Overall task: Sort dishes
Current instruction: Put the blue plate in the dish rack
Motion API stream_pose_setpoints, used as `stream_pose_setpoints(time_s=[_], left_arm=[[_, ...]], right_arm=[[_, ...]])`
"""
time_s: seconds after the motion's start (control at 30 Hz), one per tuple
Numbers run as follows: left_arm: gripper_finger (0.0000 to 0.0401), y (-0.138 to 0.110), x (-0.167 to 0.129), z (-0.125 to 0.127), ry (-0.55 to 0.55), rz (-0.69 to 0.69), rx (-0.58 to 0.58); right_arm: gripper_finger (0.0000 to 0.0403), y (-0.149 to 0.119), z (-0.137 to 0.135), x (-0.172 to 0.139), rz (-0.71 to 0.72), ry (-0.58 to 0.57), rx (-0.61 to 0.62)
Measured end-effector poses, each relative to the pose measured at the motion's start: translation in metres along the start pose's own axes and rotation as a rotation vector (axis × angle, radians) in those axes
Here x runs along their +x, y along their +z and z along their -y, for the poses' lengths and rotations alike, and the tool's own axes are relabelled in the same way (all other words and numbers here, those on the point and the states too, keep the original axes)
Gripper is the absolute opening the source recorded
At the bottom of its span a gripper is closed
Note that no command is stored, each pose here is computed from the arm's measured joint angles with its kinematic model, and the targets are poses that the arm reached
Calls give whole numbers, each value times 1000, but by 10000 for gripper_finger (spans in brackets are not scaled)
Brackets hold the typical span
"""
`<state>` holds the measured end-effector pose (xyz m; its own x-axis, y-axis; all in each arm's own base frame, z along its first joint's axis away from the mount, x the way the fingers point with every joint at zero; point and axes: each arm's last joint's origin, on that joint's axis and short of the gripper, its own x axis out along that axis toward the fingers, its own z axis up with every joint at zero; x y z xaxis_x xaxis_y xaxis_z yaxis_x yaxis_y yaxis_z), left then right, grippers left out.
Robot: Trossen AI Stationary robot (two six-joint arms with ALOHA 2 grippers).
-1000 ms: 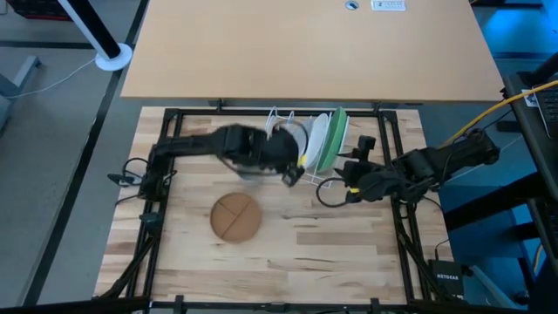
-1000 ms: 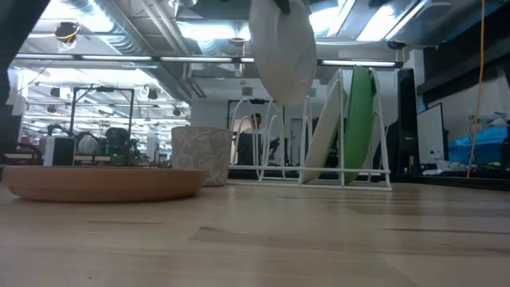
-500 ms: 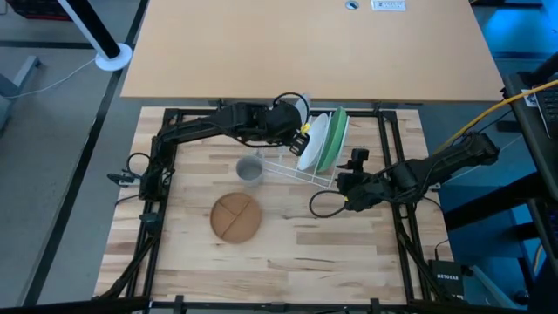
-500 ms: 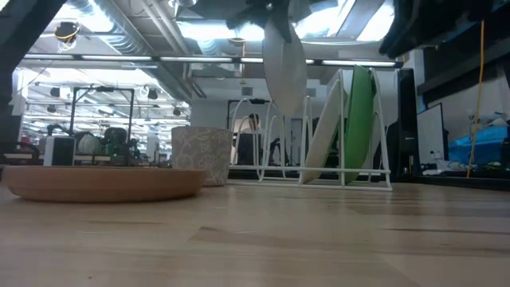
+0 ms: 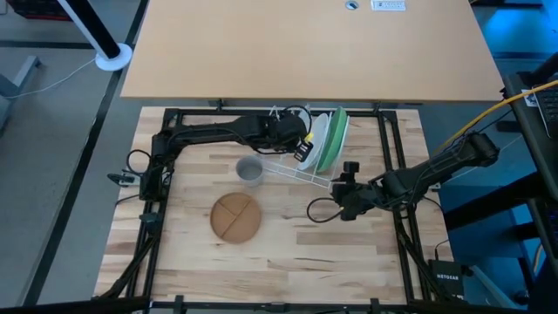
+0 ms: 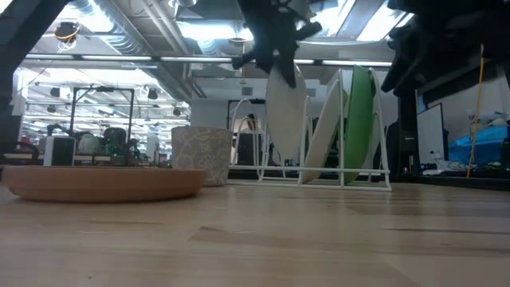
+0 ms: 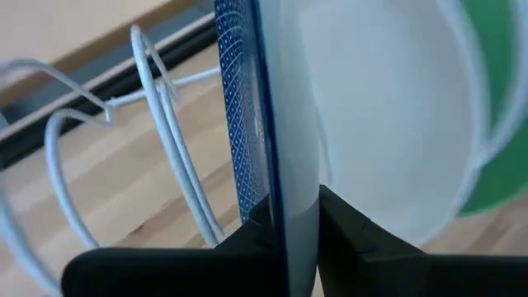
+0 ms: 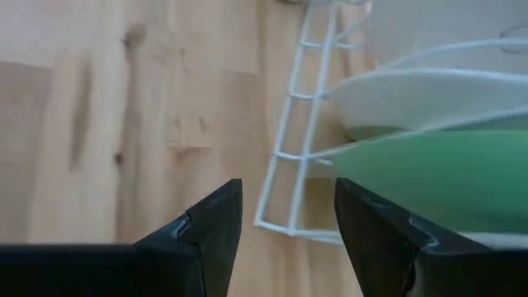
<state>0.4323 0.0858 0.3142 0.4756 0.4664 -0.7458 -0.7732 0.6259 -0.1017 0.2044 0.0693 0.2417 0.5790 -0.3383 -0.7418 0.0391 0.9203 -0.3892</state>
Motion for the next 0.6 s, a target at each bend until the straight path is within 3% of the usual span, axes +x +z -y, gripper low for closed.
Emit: stream_pose_setpoints(time_s=[0.3, 0.6], left_arm=[[32, -21, 32, 0, -17, 14, -10], [81, -23, 33, 3, -69, 2, 58]], right_arm=[[198, 0, -4, 4, 22, 59, 19], [198, 0, -4, 4, 29, 60, 22]])
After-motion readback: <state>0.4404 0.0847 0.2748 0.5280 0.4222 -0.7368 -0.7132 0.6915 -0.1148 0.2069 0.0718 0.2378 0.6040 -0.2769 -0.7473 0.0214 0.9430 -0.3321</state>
